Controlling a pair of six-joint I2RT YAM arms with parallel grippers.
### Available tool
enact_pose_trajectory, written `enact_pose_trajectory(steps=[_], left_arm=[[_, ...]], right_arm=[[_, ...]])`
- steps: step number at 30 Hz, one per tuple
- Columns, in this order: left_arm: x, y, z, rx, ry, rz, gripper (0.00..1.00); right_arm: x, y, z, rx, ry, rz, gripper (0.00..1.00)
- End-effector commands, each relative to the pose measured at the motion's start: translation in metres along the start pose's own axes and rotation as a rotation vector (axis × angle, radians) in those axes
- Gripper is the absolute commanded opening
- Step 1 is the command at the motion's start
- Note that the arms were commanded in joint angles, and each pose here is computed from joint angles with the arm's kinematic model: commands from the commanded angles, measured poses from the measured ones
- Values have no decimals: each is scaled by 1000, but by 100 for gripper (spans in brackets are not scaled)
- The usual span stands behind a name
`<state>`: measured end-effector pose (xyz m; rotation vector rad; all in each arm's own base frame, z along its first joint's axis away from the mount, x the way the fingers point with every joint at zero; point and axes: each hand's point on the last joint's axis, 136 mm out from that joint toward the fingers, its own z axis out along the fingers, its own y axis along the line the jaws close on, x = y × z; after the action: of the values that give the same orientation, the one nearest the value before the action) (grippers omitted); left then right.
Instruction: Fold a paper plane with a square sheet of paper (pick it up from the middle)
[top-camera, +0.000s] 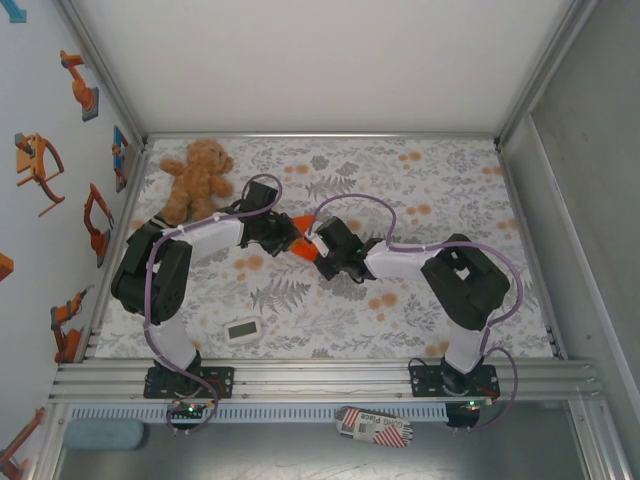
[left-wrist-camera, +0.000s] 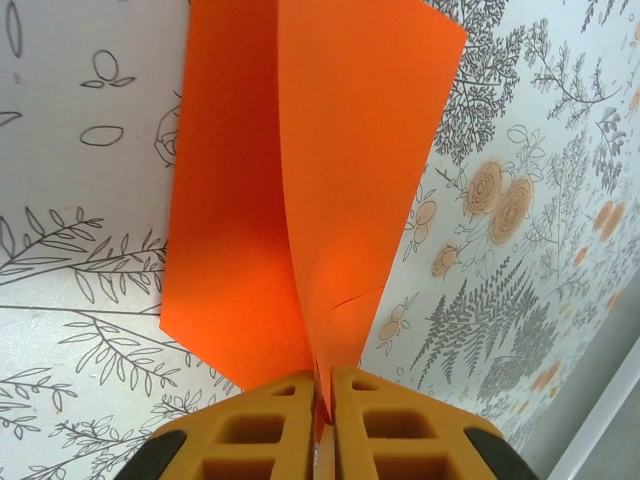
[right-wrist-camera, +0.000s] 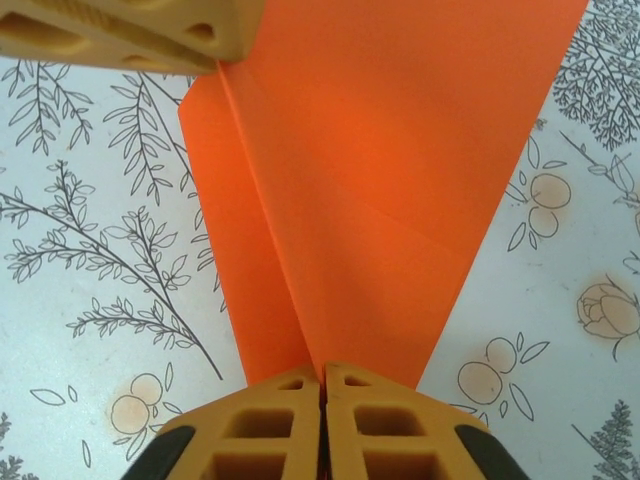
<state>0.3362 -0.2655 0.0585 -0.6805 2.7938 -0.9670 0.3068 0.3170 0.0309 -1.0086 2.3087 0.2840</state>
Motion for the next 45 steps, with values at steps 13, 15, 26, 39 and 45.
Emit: enact_pose_trajectory(steps=[13,15,26,39,45], left_arm=[[-31,19,-61,17,-238,-13,34],[-27,25,-59,38,-244,-24,28],[-2,42,-21,29,-159,-58,14],[-1,32,5,78,-110,-38,15],[1,35,16,71,-76,-42,17]], right_arm=[[5,24,7,-135,31,99,3],[5,25,8,-144,31,112,3],[-4,21,5,-191,-1,181,2],[-9,27,4,-358,-1,301,0],[-9,28,6,-457,9,383,0]])
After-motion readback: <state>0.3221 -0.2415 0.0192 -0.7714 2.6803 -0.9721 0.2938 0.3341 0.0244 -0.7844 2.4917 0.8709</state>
